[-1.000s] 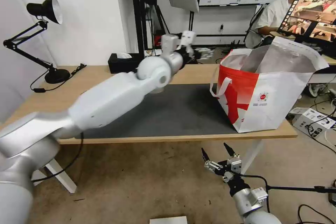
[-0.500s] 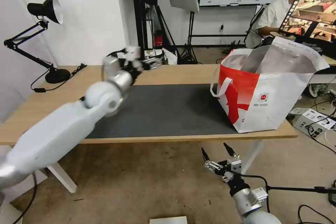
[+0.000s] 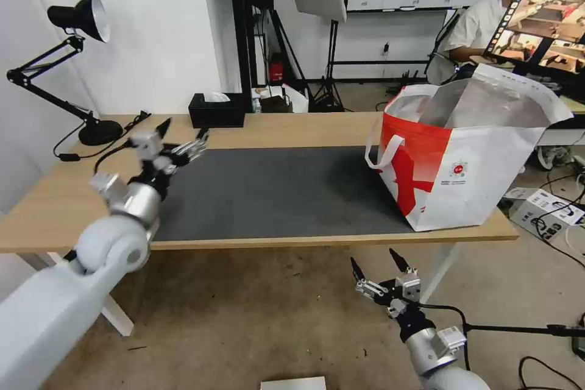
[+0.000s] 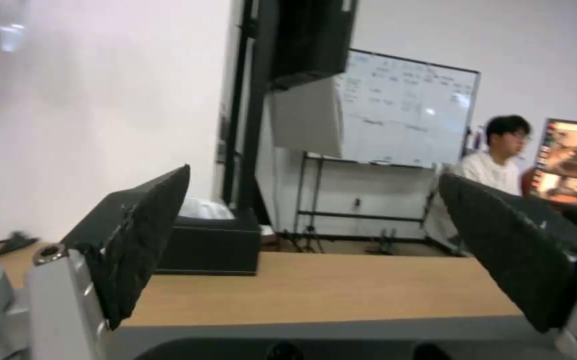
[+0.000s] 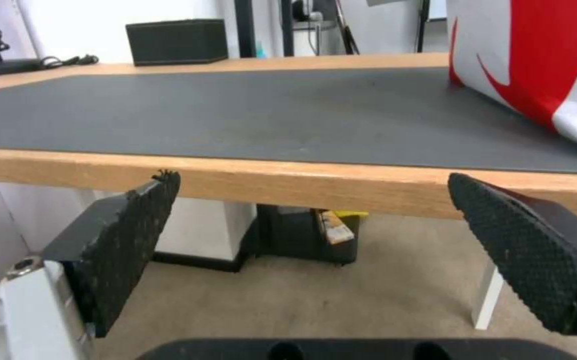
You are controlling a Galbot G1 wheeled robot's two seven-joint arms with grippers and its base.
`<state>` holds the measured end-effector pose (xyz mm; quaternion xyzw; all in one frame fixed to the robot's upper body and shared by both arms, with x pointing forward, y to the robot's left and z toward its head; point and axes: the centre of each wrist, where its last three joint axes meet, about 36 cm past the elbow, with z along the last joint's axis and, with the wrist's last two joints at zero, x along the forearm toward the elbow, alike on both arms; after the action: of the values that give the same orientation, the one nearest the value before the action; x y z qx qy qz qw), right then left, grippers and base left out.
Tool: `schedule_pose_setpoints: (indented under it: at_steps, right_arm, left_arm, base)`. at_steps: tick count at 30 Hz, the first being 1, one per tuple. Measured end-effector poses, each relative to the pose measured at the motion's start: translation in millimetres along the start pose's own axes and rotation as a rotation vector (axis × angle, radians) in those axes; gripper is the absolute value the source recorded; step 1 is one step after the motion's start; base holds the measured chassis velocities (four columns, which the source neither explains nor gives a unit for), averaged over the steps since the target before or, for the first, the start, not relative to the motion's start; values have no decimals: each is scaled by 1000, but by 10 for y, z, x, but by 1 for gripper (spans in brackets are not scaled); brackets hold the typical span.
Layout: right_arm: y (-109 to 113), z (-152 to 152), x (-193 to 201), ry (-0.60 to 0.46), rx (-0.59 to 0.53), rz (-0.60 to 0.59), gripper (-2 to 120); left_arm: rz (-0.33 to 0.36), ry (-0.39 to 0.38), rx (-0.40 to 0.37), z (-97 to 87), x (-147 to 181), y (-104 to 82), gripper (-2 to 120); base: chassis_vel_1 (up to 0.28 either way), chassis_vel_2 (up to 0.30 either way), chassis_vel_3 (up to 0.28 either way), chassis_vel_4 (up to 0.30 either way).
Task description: Pick up the trash from the table and place it into the takeout bag.
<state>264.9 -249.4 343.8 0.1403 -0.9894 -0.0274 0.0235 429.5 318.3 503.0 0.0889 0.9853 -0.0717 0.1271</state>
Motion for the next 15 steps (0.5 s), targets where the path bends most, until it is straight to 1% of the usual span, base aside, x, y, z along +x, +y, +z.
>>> schedule_pose_setpoints:
  at_steps: [3,4,6,7,8,9,10,13,14,15]
  right_arm:
    - [0,0,0,0,0,0,100]
    - [0,0,0,0,0,0,100]
    - [0,0,0,0,0,0,100]
    - [0,0,0,0,0,0,100]
    - [0,0,0,0,0,0,100]
    - [0,0,0,0,0,0,100]
    - [0,0,0,0,0,0,100]
    - [0,0,0,0,0,0,100]
    - [0,0,0,0,0,0,100]
    - [0,0,0,0,0,0,100]
  left_arm:
    - [-88,-35,-37,87,236,109,100]
    - [-88,-35,-37,87,236,109,100]
    - [-139,-28,-66,161,443,184,100]
    - [-161,-10,-78,219,577,211,100]
    - [-161,-10,-78,219,577,211,100]
    - [-179,7,-87,270,699,234,100]
    - [-179,7,-87,270,699,234,100]
    - [-202,50,-81,402,1000,214,100]
    - [-202,50,-81,402,1000,214,100]
    - [-204,64,-74,444,1097,185,100]
  base:
    - [0,0,0,0]
    - [0,0,0,0]
    - [0,0,0,0]
    - [0,0,0,0]
    - [0,0,0,0]
    - [0,0,0,0]
    - [0,0,0,0]
    - [0,0,0,0]
    - [0,0,0,0]
    - [0,0,0,0]
